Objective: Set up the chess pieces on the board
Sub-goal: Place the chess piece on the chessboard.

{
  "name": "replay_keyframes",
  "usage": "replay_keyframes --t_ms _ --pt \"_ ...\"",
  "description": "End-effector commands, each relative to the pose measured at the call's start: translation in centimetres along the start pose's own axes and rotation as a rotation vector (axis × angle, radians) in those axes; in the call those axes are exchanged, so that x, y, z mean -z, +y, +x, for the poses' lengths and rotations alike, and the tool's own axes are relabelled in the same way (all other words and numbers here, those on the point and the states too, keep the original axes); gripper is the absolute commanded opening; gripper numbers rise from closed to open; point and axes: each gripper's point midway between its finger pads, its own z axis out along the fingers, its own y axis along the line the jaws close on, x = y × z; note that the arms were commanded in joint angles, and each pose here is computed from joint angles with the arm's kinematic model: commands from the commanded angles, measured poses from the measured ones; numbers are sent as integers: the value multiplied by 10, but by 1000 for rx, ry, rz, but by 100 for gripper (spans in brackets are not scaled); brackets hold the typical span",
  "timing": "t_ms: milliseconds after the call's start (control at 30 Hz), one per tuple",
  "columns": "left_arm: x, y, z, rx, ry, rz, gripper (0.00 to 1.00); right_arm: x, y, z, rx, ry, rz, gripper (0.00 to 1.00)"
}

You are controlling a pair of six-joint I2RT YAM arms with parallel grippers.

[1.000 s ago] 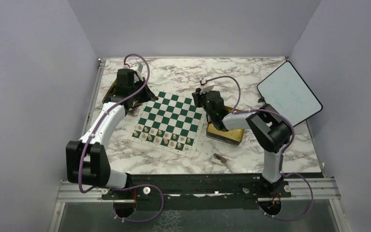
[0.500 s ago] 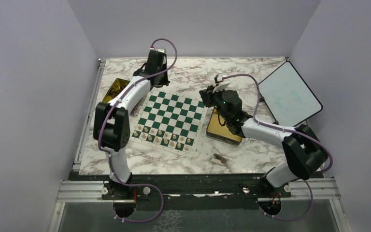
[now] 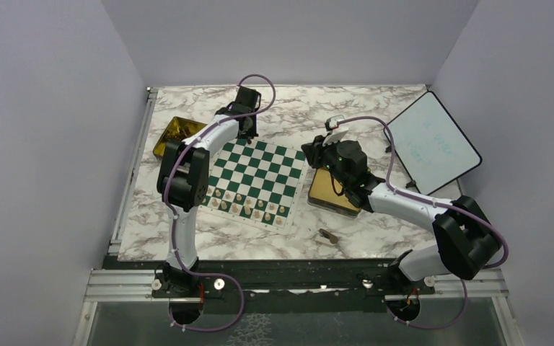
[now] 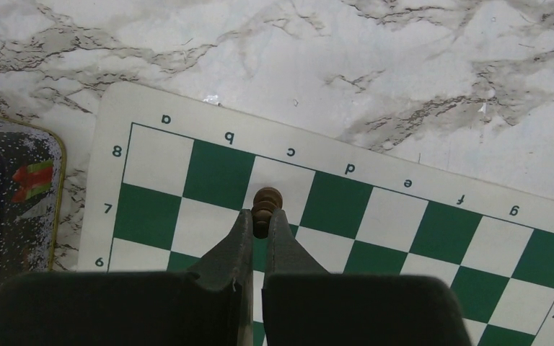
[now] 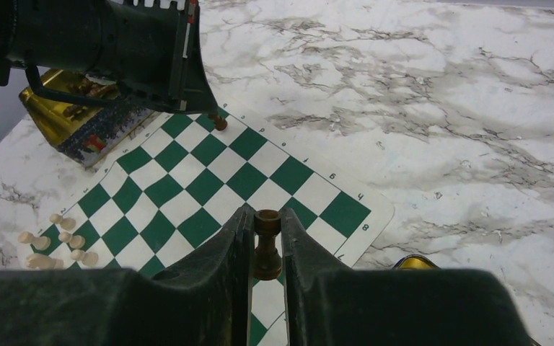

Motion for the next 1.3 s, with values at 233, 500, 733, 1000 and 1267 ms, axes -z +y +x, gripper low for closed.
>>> replay_keyframes --t_ms 233,500,733,1000,1267 --pt "-8 -4 -5 -34 -10 -20 0 3 4 1 -1 2 -21 22" --pt "-10 -5 1 -41 3 -24 0 2 3 2 4 2 -15 22" --pt "-13 -4 4 -46 14 -29 6 2 2 2 7 5 -13 22" --pt "0 -9 -10 -33 -6 -4 25 5 4 -1 -9 5 -16 22" --pt "74 -38 -67 27 -147 170 38 0 8 1 -148 47 9 22"
